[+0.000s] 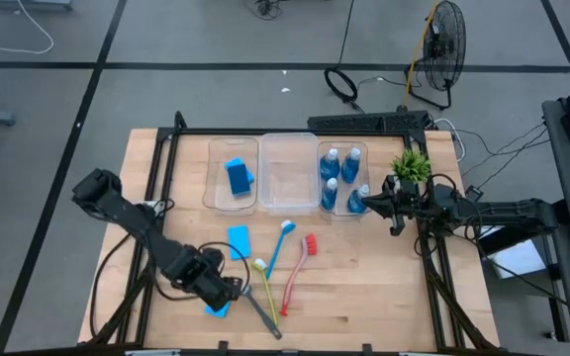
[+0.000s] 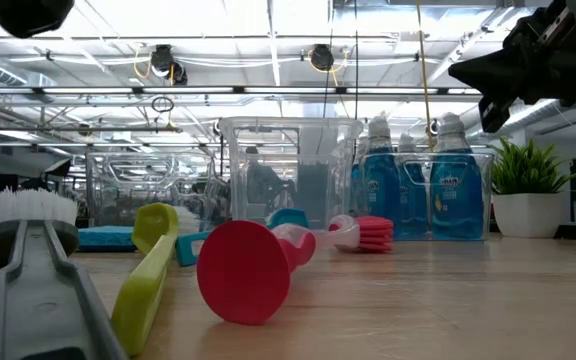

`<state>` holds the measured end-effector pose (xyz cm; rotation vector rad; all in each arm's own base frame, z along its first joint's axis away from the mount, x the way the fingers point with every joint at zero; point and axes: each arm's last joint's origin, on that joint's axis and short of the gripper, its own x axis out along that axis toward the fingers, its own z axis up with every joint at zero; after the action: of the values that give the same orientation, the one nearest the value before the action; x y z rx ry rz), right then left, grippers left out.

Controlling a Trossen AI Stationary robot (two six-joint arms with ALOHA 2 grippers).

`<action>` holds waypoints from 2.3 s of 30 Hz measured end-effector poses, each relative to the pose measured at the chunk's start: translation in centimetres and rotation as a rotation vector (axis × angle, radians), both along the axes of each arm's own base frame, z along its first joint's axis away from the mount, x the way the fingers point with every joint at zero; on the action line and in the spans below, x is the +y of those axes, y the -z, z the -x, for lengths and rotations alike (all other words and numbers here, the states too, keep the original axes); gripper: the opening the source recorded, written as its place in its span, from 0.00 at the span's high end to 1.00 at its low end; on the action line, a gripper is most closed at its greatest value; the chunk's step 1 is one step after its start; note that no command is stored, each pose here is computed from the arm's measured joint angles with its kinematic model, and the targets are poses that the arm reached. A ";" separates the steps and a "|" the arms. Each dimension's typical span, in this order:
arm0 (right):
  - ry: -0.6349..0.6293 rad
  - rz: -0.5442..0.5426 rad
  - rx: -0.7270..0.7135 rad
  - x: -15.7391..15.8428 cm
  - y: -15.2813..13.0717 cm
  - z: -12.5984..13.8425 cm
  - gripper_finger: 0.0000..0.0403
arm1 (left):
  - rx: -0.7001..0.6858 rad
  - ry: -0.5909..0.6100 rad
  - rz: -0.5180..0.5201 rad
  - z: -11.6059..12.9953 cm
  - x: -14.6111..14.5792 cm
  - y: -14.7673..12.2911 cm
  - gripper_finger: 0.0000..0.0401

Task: Pick & Place Kitchen Sink Supplies
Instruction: Put the blue sponge wipe into the left transparent bin

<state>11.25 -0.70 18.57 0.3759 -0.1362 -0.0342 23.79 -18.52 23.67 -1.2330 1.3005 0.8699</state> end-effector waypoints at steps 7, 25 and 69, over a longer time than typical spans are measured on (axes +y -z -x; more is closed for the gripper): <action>0.000 0.000 0.004 0.0 0.0 0.0 1.00 | 0.012 0.004 0.010 -0.4 -1.8 1.8 0.19; 0.004 0.023 0.007 0.0 0.1 0.0 1.00 | 0.001 -0.013 -0.020 -0.8 -1.7 2.2 0.18; 0.008 0.032 0.021 0.0 0.2 0.0 0.99 | 0.126 0.031 0.057 -3.7 -4.0 9.7 0.17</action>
<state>11.27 -0.72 18.38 0.3426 -0.1174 -0.0442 27.54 -22.55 14.02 -1.2146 1.4500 0.9059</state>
